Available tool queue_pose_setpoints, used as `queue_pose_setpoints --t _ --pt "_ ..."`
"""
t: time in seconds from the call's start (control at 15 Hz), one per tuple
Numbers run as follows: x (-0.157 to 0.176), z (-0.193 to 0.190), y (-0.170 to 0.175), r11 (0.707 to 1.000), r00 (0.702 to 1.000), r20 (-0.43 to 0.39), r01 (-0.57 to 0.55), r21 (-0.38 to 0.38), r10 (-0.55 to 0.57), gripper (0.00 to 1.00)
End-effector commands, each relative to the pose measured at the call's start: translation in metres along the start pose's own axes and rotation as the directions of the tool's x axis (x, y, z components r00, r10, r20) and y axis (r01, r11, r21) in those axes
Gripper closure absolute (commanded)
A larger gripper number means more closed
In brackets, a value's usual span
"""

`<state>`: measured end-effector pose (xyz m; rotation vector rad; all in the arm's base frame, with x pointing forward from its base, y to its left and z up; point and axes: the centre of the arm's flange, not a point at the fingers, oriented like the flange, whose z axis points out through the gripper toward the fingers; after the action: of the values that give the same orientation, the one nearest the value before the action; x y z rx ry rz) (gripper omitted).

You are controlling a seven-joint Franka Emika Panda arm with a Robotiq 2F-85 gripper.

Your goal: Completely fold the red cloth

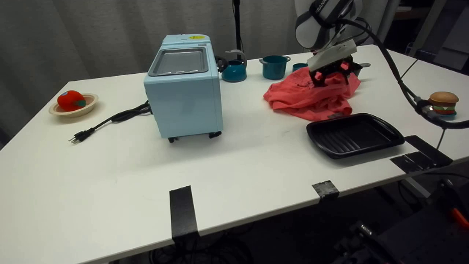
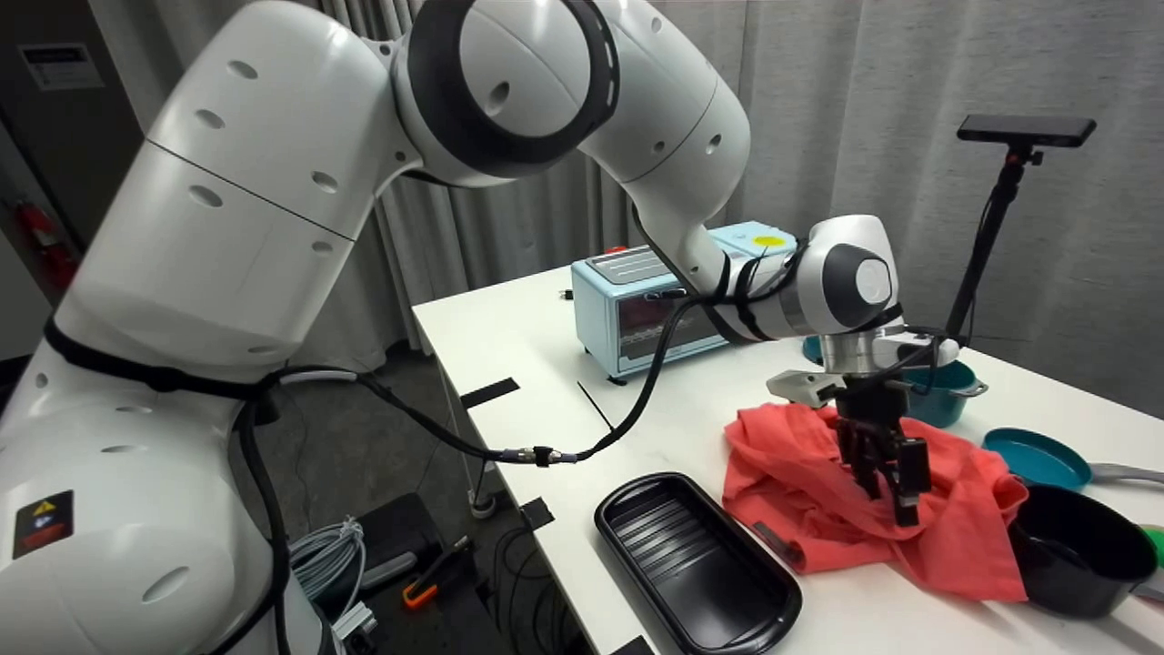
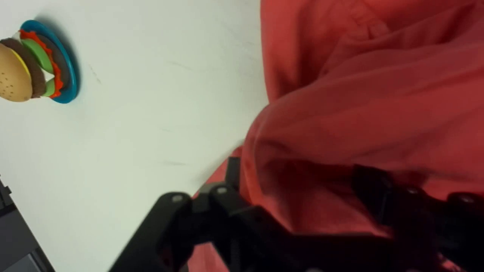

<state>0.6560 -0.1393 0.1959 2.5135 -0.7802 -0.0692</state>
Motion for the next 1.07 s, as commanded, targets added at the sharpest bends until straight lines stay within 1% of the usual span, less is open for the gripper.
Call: queue_pose_setpoints --t 0.0,0.2,0.33,0.53,0.67,0.73,0.8,0.87,1.0 --pt "-0.005 -0.037 0.007 1.0 0.999 -0.047 -0.01 0.002 0.011 0.0" --pt "-0.008 -0.059 0.014 1.0 0.998 -0.061 0.003 -0.007 -0.003 0.0" --pt "-0.009 -0.073 0.023 0.999 0.997 -0.073 0.024 -0.035 -0.026 0.0" --pt "0.001 -0.081 0.033 0.993 0.983 -0.147 0.103 -0.064 -0.111 0.0" --pt "0.011 -0.082 0.034 0.989 0.971 -0.196 0.127 -0.07 -0.138 0.0" --pt "0.013 -0.082 0.034 0.992 0.967 -0.221 0.114 -0.061 -0.124 0.0" --pt "0.01 -0.083 0.027 0.995 0.964 -0.252 0.094 0.019 -0.086 0.0" --pt "0.015 -0.084 0.024 0.995 0.973 -0.205 0.096 -0.041 -0.102 0.0" --pt "0.016 -0.083 0.021 0.995 0.967 -0.237 0.097 -0.009 -0.096 0.0"
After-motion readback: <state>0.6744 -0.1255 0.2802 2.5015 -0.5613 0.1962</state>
